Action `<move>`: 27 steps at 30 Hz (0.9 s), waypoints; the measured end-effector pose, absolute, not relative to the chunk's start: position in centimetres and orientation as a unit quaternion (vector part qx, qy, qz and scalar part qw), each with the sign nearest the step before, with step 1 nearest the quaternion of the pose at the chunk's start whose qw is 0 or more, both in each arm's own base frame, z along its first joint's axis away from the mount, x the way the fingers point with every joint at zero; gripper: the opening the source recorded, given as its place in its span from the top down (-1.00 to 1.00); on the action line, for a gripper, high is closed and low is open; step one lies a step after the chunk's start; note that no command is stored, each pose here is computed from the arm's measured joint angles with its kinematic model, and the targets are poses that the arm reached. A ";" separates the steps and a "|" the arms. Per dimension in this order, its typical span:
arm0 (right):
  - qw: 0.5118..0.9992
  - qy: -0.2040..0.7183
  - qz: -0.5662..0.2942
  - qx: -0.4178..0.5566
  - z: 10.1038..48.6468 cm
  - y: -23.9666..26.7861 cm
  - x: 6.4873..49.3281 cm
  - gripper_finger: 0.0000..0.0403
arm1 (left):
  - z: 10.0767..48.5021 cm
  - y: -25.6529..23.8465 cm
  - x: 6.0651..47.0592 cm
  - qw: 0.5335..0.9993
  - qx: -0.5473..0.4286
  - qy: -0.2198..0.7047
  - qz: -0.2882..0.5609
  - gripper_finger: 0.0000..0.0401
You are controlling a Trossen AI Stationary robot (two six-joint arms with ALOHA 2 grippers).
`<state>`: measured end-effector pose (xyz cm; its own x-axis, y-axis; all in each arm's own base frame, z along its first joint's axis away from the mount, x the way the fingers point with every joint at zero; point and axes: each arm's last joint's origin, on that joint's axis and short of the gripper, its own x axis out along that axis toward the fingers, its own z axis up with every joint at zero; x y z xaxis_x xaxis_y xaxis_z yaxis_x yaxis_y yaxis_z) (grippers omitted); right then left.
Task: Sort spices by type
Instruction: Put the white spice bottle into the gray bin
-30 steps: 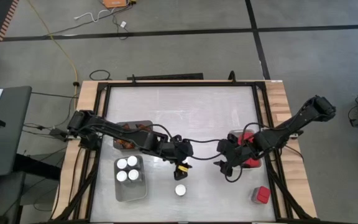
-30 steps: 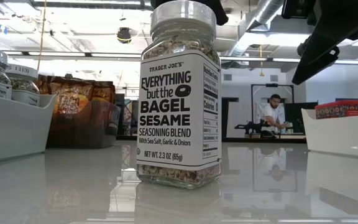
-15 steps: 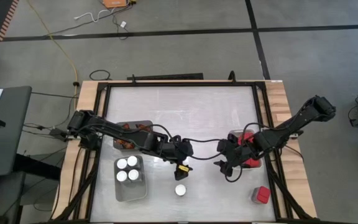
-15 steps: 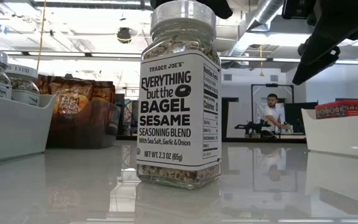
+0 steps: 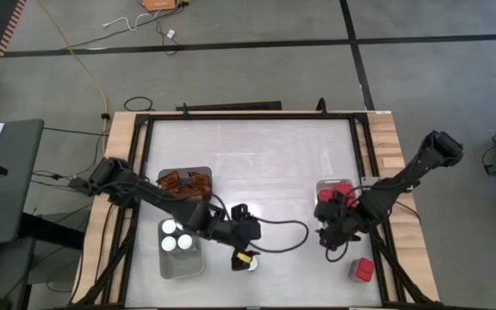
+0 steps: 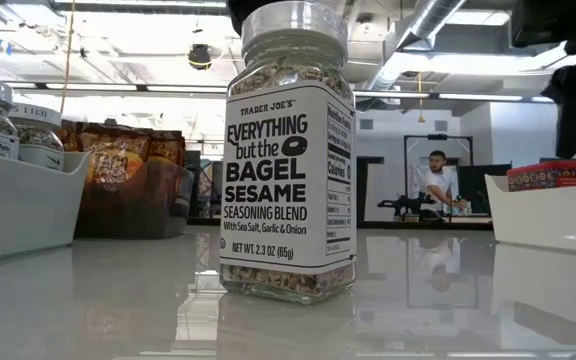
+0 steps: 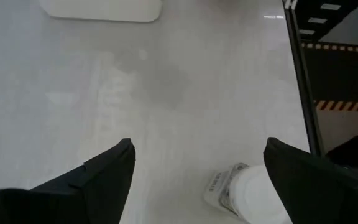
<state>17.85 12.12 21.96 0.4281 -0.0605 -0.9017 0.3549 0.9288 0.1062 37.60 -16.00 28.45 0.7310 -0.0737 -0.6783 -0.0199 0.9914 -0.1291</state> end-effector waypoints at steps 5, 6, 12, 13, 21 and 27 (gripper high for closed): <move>0.839 0.508 -0.117 0.152 22.1 12.6 17.8 -0.63 | 28.5 -17.2 37.4 0.932 -0.061 0.356 -0.032 -0.69; 0.841 0.505 -0.115 0.155 22.1 12.7 17.9 -0.63 | 28.6 -17.4 37.3 0.934 -0.049 0.352 -0.039 -0.69; 0.845 0.498 -0.112 0.161 22.2 12.8 18.1 -0.63 | 28.7 -17.8 37.2 0.938 0.028 0.339 -0.073 -0.69; 0.845 0.497 -0.111 0.163 22.2 12.8 18.1 -0.63 | 28.7 -17.9 37.2 0.937 0.031 0.340 -0.081 -0.69; 0.848 0.488 -0.108 0.176 22.3 13.0 18.3 -0.63 | 25.4 -19.0 38.7 0.919 0.057 0.366 -0.133 -0.69; 0.849 0.483 -0.110 0.184 22.3 13.0 18.4 -0.63 | 23.7 -19.5 39.2 0.906 0.064 0.384 -0.167 -0.69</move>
<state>18.36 13.02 22.33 0.5092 -0.0099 -0.8606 0.3653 0.9079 0.2057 39.16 -19.50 23.67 0.6502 -0.2530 -0.7164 0.3510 0.9363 -0.0121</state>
